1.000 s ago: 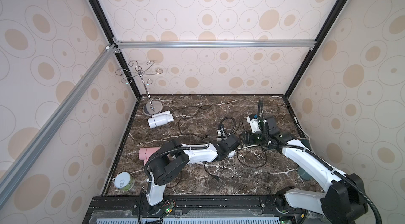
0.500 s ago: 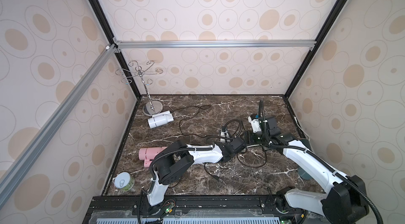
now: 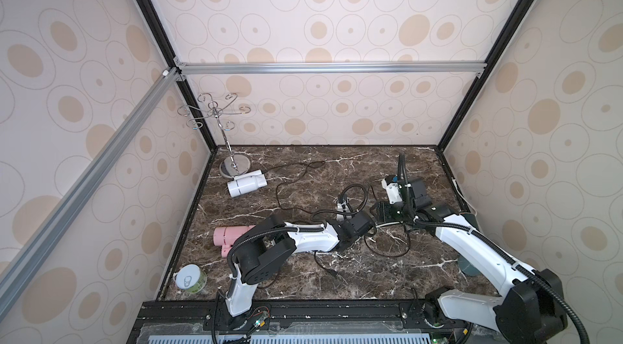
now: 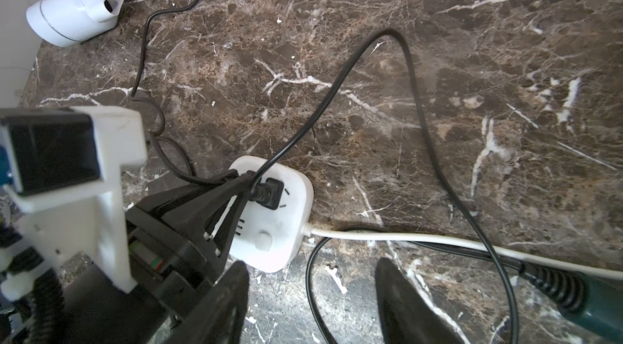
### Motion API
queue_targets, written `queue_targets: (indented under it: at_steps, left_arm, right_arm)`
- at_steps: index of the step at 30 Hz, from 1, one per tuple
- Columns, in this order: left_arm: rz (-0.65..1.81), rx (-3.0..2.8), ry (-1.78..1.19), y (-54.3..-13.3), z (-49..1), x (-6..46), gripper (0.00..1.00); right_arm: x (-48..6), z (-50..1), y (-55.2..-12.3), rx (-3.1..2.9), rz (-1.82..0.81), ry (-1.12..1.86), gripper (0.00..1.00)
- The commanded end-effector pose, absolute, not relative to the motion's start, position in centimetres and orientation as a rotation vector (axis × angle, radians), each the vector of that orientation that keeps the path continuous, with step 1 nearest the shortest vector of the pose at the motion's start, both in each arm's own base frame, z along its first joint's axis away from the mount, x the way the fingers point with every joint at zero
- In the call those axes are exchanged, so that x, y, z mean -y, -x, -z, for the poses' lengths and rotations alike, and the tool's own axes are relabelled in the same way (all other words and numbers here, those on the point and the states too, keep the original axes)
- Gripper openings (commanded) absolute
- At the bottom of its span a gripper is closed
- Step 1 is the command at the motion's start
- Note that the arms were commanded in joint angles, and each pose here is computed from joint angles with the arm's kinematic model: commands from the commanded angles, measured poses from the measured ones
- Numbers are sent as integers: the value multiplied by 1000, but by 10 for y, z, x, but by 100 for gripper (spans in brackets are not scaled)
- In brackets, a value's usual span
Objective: Charge the blow dryers
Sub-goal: Insert the plug into the socket.
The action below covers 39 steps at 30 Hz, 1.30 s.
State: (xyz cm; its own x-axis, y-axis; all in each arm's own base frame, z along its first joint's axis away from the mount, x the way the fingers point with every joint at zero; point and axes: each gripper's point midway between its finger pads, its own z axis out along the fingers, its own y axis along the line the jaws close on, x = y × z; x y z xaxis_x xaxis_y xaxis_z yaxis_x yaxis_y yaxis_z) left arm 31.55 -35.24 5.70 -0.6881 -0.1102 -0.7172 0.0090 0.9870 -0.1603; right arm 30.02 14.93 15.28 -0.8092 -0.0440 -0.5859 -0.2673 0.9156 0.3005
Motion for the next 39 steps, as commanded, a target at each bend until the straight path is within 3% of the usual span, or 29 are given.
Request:
queue_targets:
  at_steps: [1,8,14,21,23,25,28,39]
  left_arm:
    - [-80,-2599,-86,-291,13,299,0]
    - [-42,-2559,-51,-328,-2,293,0]
    - [-68,-2518,-44,-340,-13,288,0]
    - [75,-2529,-21,-342,-25,300,0]
    - [124,-2525,-6,-343,-34,305,9]
    - [166,-2515,0,-345,-45,311,28]
    - [210,-2511,-12,-346,-53,317,43]
    - [353,-2462,-91,-332,-95,314,51]
  right_arm:
    - [-157,-164,-298,-2455,-553,256,62]
    - [-161,-172,-299,-2426,-582,277,62]
    - [-164,-169,-301,-2451,-588,283,61]
    - [-168,-170,-302,-2450,-613,299,62]
    - [-169,-173,-303,-2443,-620,303,62]
    - [-170,-177,-303,-2435,-628,304,62]
    - [-174,-182,-304,-2425,-656,302,62]
    - [-193,-183,-294,-2446,-741,337,60]
